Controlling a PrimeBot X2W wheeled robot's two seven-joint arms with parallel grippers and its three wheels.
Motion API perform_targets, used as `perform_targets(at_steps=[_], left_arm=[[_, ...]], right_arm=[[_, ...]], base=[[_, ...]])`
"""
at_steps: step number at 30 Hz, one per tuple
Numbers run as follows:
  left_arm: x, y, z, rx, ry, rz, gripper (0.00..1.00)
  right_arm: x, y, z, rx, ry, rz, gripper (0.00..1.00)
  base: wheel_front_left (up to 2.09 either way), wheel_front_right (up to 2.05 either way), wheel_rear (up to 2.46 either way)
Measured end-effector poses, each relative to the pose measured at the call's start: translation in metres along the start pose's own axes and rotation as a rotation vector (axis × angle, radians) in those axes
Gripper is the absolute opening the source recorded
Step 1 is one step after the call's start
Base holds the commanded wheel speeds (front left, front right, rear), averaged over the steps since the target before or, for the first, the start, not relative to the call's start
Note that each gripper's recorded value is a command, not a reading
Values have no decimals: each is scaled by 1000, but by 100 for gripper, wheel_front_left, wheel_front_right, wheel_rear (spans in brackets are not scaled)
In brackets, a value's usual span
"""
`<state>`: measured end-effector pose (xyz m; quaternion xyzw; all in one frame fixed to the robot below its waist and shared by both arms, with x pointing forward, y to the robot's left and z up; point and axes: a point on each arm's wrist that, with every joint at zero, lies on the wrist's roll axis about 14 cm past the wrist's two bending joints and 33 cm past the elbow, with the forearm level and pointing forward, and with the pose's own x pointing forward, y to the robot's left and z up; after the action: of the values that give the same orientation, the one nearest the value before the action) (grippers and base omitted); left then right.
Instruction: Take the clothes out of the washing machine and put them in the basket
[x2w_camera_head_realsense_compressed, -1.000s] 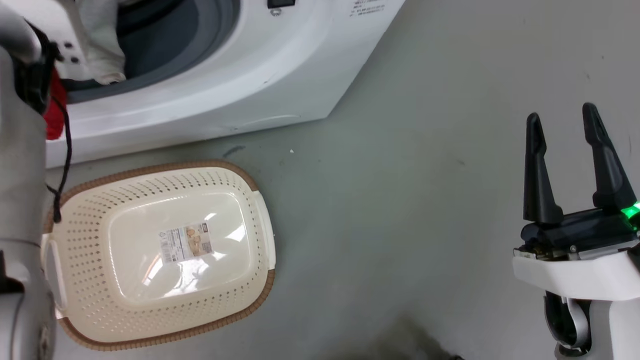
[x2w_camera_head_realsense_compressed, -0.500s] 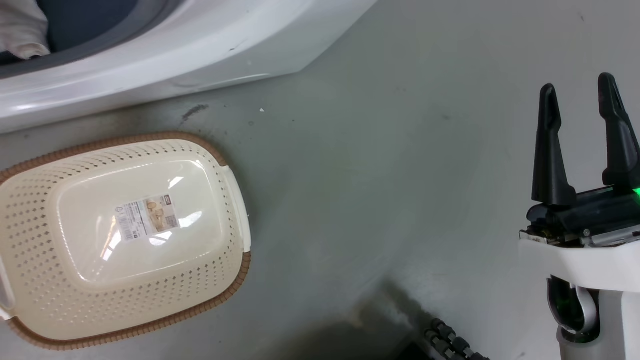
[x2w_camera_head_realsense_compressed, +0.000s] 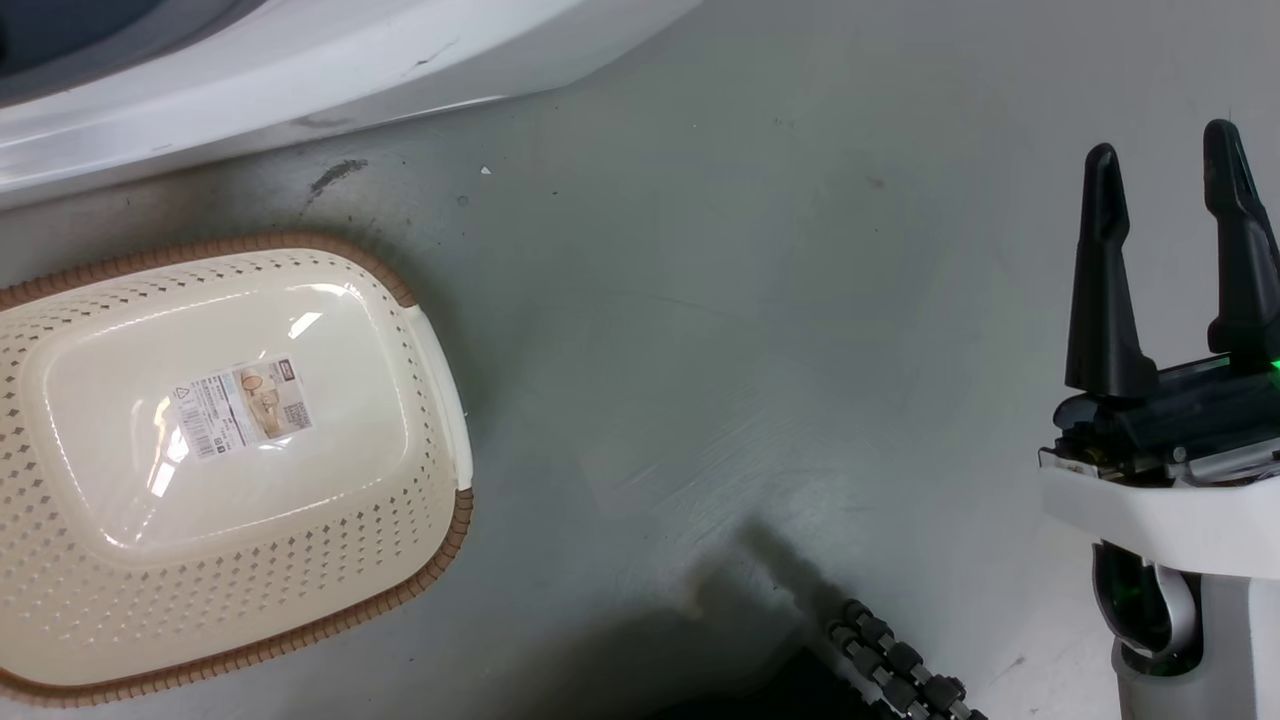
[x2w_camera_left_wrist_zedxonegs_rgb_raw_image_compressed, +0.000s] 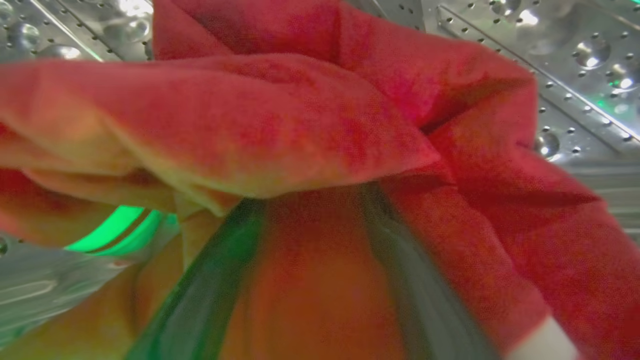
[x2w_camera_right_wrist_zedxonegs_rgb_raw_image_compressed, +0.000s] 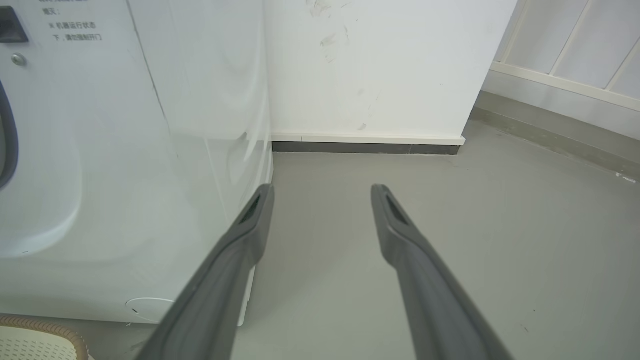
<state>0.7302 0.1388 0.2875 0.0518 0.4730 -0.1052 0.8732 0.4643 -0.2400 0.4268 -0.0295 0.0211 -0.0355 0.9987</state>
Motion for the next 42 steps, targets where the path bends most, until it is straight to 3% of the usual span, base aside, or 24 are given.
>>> perform_targets(at_steps=[2,9,16,26,42], left_arm=[[0,0,0,8,3,2,0],[-10,-5,5,53,-66,6,0],[-43,-5,34,86,-284,7,0],[-97,-11,36,78,-496,-22,0],[-197,-37,-18,81,-730,-66,0]], right_arm=[[0,0,0,1,-1,0,100],[0,1,9,3,-23,2,100],[-4,1,31,2,-73,6,100],[-22,9,57,10,-119,24,100],[-72,25,87,13,-162,65,100]], base=[[0,0,0],[0,0,0],[0,0,0],[0,0,0],[0,0,0]])
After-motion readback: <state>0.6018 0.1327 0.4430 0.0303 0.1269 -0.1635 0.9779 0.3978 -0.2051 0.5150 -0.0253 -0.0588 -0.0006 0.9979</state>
